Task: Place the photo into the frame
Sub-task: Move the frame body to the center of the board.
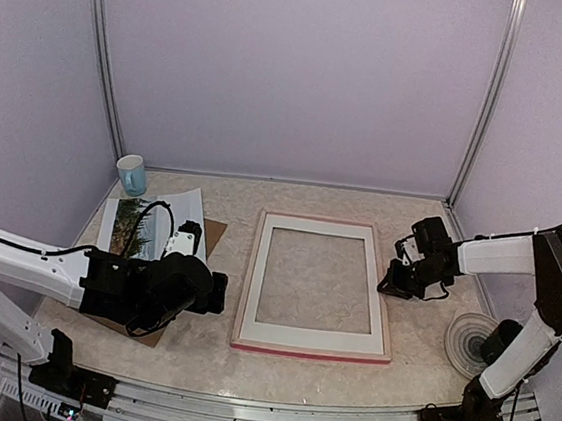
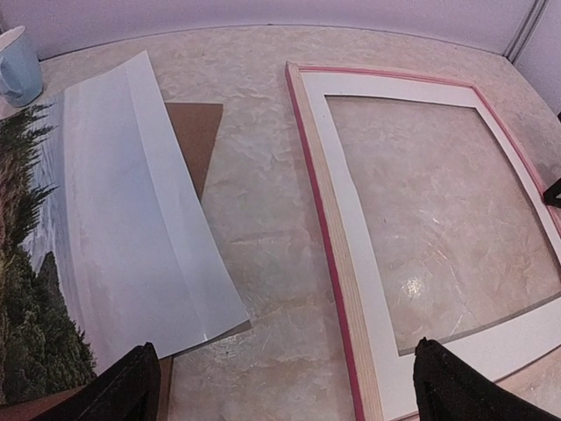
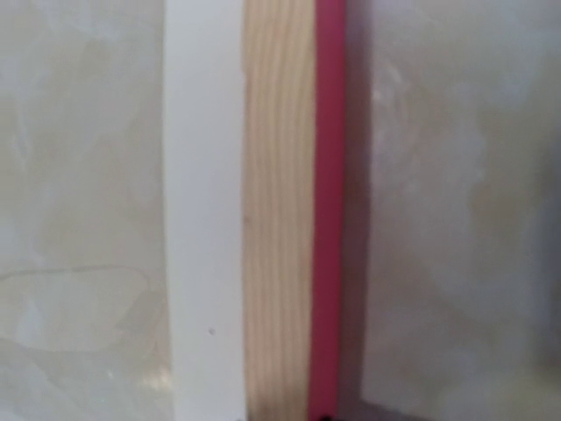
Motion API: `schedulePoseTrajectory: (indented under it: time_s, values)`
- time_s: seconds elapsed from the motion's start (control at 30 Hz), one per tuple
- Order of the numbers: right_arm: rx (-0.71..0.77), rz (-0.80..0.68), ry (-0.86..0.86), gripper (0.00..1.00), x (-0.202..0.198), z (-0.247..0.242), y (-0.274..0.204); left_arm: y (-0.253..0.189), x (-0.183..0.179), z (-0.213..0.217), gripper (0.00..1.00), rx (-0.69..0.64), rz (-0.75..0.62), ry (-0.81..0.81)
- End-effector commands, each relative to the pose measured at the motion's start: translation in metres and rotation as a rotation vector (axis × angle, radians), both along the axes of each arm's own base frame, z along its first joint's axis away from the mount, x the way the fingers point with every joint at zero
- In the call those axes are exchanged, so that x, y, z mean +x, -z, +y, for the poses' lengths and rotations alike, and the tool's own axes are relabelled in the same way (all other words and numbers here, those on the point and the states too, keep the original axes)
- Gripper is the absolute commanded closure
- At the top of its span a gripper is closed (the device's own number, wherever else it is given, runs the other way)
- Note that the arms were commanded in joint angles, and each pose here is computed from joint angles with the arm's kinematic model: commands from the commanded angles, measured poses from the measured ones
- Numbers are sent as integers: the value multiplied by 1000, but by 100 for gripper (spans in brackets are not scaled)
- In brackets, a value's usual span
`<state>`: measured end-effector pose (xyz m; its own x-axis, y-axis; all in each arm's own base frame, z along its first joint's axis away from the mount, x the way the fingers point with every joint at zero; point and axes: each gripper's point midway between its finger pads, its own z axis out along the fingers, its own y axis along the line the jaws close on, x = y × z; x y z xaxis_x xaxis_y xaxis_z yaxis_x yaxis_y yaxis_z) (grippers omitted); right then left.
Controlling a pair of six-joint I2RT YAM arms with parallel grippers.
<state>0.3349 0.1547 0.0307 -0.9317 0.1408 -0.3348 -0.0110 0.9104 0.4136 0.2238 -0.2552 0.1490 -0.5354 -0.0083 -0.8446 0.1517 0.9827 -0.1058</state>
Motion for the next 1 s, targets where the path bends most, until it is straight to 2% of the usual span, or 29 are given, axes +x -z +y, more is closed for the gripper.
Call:
schedulePoseTrajectory:
  time_s: [0.0,0.2,0.43,0.67,0.83,0.97]
  values:
    - [-6,18,11,90,4,8,9,-5,3,-2,1,-12,-1,-7]
    - [10,25,33,91,14,16,14,-2,3,2,1,11,2,-15]
    - [24,22,36,91,29,27,15,11,9,21,1,97,31,-46]
    - [17,16,31,90,42,34,13,34,22,32,1,170,110,-46]
    - [0,-7,24,87,44,33,2,51,27,29,1,233,143,-30]
    - [-31,-40,19,75,45,28,-16,63,35,26,1,279,175,-14]
